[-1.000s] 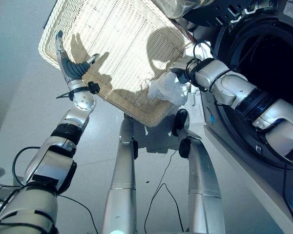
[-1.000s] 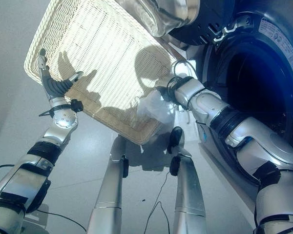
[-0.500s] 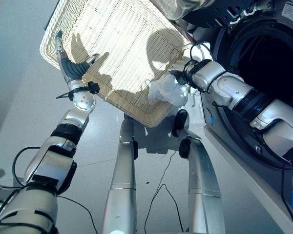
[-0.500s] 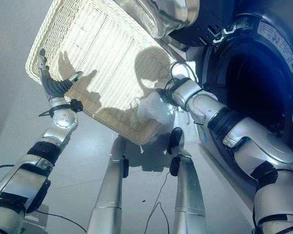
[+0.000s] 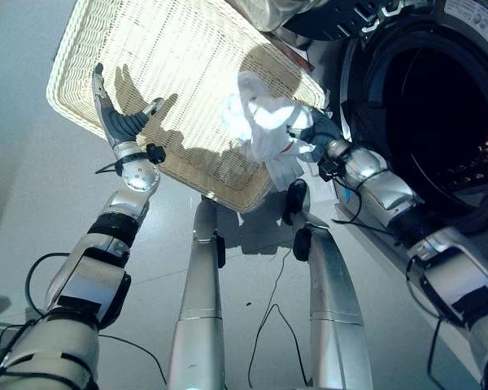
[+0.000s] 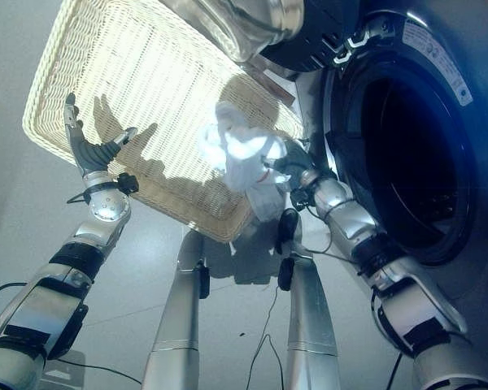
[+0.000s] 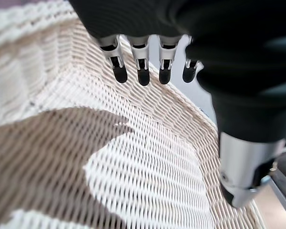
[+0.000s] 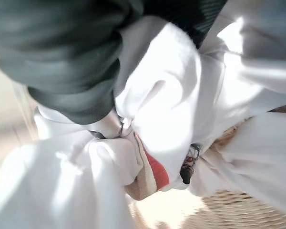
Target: Put the clothes into the washing machine.
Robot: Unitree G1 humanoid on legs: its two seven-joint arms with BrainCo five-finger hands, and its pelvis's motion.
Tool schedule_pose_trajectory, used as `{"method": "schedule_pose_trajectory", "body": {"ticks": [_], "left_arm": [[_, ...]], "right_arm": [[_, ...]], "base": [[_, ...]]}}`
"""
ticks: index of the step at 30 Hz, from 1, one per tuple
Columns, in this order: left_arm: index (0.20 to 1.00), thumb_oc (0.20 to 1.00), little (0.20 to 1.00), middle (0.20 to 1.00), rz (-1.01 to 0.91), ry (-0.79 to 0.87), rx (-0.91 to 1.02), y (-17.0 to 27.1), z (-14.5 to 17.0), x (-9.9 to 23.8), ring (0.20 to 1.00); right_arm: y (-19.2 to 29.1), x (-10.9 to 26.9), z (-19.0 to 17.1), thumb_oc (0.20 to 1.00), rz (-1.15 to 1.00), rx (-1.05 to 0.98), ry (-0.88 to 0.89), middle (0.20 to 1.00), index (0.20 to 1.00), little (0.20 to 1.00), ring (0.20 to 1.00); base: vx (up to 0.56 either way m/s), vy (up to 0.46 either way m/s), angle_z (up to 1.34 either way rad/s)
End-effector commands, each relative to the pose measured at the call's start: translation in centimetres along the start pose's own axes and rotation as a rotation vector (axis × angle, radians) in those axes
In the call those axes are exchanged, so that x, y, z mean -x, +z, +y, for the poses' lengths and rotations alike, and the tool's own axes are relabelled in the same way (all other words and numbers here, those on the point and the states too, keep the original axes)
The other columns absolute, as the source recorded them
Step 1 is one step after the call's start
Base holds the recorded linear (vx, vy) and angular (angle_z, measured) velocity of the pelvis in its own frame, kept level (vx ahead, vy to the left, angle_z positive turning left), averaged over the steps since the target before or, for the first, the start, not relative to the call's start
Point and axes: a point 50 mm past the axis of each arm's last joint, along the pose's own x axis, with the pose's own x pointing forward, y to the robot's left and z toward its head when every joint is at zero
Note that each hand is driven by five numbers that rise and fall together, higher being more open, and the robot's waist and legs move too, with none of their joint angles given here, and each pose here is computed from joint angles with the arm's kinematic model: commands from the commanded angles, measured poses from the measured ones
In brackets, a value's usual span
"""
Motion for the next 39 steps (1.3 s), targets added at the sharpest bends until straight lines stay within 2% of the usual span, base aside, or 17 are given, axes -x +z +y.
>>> {"method": "schedule_pose_trajectory", "body": {"ticks": [1,10,18,23,24,27,29,30,33,37,39], "left_arm": [[1.000,1.000,1.000,1.000,-0.030,0.098,0.077,1.0,0.3,-0.7,1.000],[1.000,1.000,1.000,1.000,-0.023,0.115,0.076,0.4,1.1,-0.6,1.000],[1.000,1.000,1.000,1.000,-0.020,0.127,0.071,0.0,2.0,-1.1,1.000],[1.000,1.000,1.000,1.000,-0.021,0.117,0.078,-0.2,2.1,-1.2,1.000],[1.000,1.000,1.000,1.000,-0.015,0.111,0.075,-0.5,2.1,-0.9,1.000],[1.000,1.000,1.000,1.000,-0.016,0.110,0.072,-0.5,2.0,-1.0,1.000],[1.000,1.000,1.000,1.000,-0.017,0.110,0.067,-0.5,1.9,-0.8,1.000],[1.000,1.000,1.000,1.000,-0.013,0.105,0.057,-0.9,2.1,-0.4,1.000],[1.000,1.000,1.000,1.000,-0.028,0.096,0.035,-1.4,2.4,0.8,1.000],[1.000,1.000,1.000,1.000,-0.034,0.120,0.003,-2.2,5.1,0.9,1.000],[1.000,1.000,1.000,1.000,-0.025,0.135,-0.024,-2.5,6.8,0.4,1.000]], "right_arm": [[2.7,0.5,-1.0,0.200,-0.213,-0.203,-0.006,0.200,0.200,0.200,0.200],[0.2,3.2,-5.3,0.200,-0.275,-0.526,-0.128,0.200,0.200,0.200,0.200],[-1.7,5.6,-10.0,0.200,-0.353,-0.775,-0.329,0.200,0.200,0.200,0.200],[-3.2,7.6,-13.6,0.200,-0.406,-0.971,-0.574,0.200,0.200,0.200,0.200],[-3.5,8.5,-14.8,0.200,-0.436,-1.013,-0.670,0.200,0.200,0.200,0.200],[-3.0,9.8,-16.8,0.200,-0.471,-1.034,-0.847,0.200,0.200,0.200,0.200],[-1.5,10.4,-18.3,0.200,-0.513,-1.032,-1.004,0.200,0.200,0.200,0.200],[-0.2,11.4,-19.7,0.200,-0.527,-1.009,-1.150,0.200,0.200,0.200,0.200],[4.8,14.0,-22.5,0.200,-0.702,-0.920,-1.424,0.200,0.200,0.200,0.200],[14.0,17.3,-23.5,0.200,-1.036,-0.665,-1.601,0.200,0.200,0.200,0.200],[16.1,19.8,-23.5,0.200,-1.154,-0.563,-1.680,0.200,0.200,0.200,0.200]], "base": [[-0.02,0.025,-0.07],[0.00,0.005,-0.01],[0.00,0.000,-0.02],[0.00,-0.005,-0.04],[0.00,0.000,0.00],[0.00,0.000,0.00],[0.00,0.000,0.00],[-0.01,-0.041,-0.02],[0.01,-0.061,-0.02],[0.00,-0.021,-0.09],[0.00,-0.011,-0.11]]}}
